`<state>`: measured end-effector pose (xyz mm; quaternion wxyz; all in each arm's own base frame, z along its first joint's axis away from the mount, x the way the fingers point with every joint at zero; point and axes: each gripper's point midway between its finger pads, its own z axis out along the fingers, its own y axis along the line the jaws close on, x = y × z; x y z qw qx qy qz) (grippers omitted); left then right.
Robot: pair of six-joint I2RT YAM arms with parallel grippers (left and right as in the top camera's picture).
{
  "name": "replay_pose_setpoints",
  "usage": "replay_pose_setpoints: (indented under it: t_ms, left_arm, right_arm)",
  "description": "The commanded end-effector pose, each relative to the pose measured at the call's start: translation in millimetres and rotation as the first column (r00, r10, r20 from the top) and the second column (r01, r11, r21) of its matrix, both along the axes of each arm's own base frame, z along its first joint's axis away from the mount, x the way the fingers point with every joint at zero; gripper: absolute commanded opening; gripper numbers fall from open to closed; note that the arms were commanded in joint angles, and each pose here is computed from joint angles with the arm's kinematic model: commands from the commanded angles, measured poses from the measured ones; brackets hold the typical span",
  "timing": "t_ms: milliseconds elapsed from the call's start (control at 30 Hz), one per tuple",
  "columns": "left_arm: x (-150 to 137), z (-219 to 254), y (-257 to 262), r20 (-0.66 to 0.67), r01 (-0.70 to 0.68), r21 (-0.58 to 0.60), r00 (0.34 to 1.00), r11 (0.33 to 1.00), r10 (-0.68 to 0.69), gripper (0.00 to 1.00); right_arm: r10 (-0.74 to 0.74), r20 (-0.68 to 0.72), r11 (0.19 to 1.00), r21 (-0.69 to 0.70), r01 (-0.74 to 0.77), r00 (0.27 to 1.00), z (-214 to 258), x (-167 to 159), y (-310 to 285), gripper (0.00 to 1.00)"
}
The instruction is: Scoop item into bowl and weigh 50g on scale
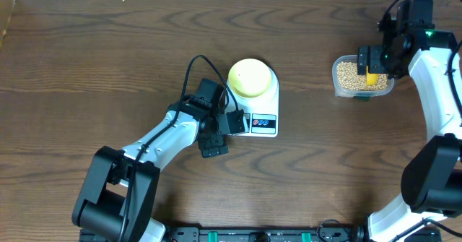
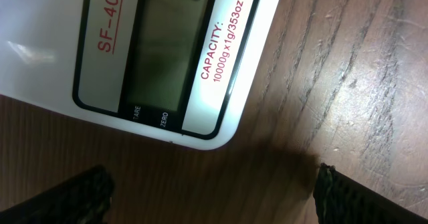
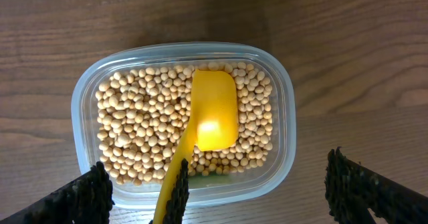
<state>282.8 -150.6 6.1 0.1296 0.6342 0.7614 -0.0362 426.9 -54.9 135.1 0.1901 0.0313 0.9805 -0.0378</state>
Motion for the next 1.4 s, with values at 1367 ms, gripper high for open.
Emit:
replay_pose_setpoints:
  t_ms: [1367]
  left_arm:
    - [-39.2,98.0,-85.9,-0.199,-0.119,-0.539,0.98,0.834,0.011,0.98]
  right_arm:
    - [-0.015,-0.006,1.0,-0.005,0.015,1.0,-2.1,-1.1,-4.2,0.99]
